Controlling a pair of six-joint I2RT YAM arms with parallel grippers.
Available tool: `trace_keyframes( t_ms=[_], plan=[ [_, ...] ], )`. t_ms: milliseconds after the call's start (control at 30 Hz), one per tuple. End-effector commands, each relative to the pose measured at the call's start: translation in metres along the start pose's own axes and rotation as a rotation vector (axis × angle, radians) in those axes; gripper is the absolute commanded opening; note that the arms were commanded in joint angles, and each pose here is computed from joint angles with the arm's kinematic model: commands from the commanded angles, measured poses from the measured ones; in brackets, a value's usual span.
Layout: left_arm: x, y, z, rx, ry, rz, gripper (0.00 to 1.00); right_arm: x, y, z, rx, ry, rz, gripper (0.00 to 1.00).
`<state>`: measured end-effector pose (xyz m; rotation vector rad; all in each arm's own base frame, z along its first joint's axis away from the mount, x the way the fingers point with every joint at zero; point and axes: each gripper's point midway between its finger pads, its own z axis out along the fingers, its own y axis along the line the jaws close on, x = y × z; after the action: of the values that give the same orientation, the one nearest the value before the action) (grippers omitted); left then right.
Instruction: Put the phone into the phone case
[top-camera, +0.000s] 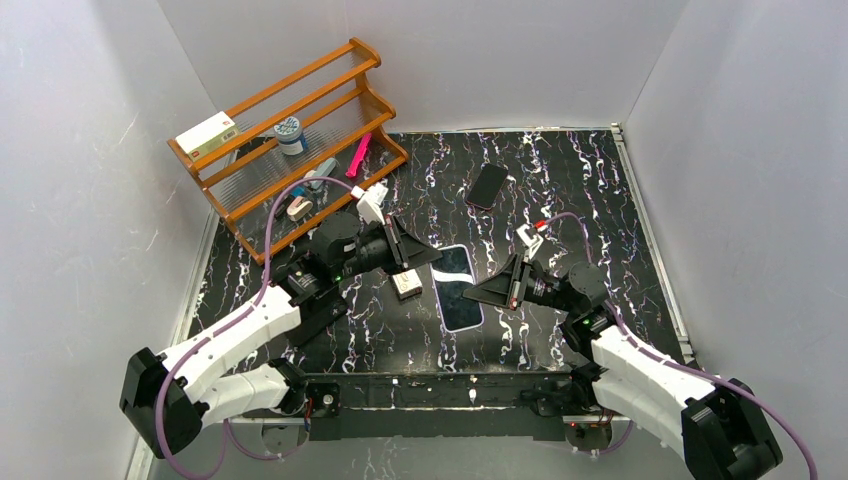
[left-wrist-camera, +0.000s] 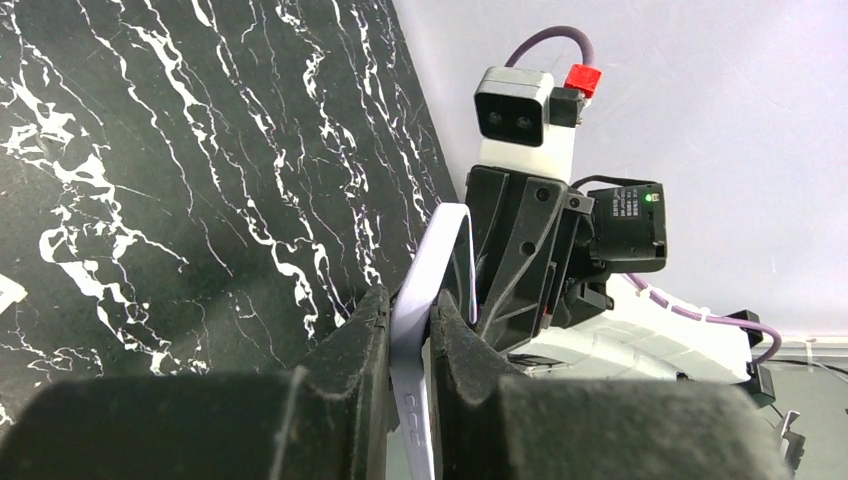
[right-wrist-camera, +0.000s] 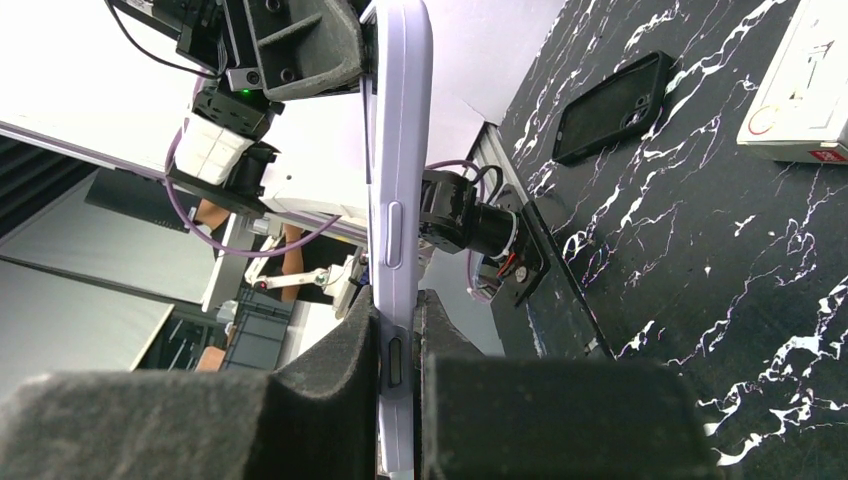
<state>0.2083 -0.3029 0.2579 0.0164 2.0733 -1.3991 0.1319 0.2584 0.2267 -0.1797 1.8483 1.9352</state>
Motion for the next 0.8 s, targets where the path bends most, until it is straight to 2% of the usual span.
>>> trace_keyframes(
  t_ms=[0, 67, 100, 200, 233, 267, 400, 500, 600, 767],
  plan=[
    [0.000, 0.017, 0.000, -0.096, 0.012, 0.054, 0.00, -0.010, 0.019, 0.003, -0.054, -0.031, -0.092, 0.01],
    [0.001, 0.026, -0.002, -0.145, 0.023, 0.068, 0.00, -0.013, 0.014, 0.003, -0.034, -0.044, -0.086, 0.01],
    [0.001, 0.028, -0.003, -0.163, 0.027, 0.076, 0.07, -0.013, 0.012, 0.004, -0.024, -0.047, -0.083, 0.01],
    [-0.001, 0.033, -0.007, -0.209, 0.029, 0.103, 0.45, -0.017, 0.008, 0.005, -0.003, -0.066, -0.078, 0.01],
    [-0.002, 0.036, -0.009, -0.229, 0.032, 0.113, 0.53, -0.018, 0.006, 0.005, 0.006, -0.075, -0.076, 0.01],
    [-0.003, 0.037, -0.010, -0.241, 0.030, 0.125, 0.60, -0.020, 0.003, 0.005, 0.019, -0.083, -0.075, 0.01],
    [-0.010, 0.045, -0.022, -0.316, 0.025, 0.196, 0.71, -0.026, -0.016, 0.008, 0.119, -0.098, -0.074, 0.01],
    [-0.017, 0.053, -0.036, -0.393, 0.019, 0.281, 0.97, -0.030, -0.045, 0.008, 0.268, -0.074, -0.091, 0.01],
    [-0.024, 0.069, -0.053, -0.496, 0.018, 0.361, 0.98, -0.032, -0.076, 0.004, 0.430, -0.049, -0.094, 0.01],
    [-0.028, 0.093, -0.081, -0.634, 0.028, 0.472, 0.98, -0.042, -0.107, 0.005, 0.549, -0.037, -0.090, 0.01]
  ],
)
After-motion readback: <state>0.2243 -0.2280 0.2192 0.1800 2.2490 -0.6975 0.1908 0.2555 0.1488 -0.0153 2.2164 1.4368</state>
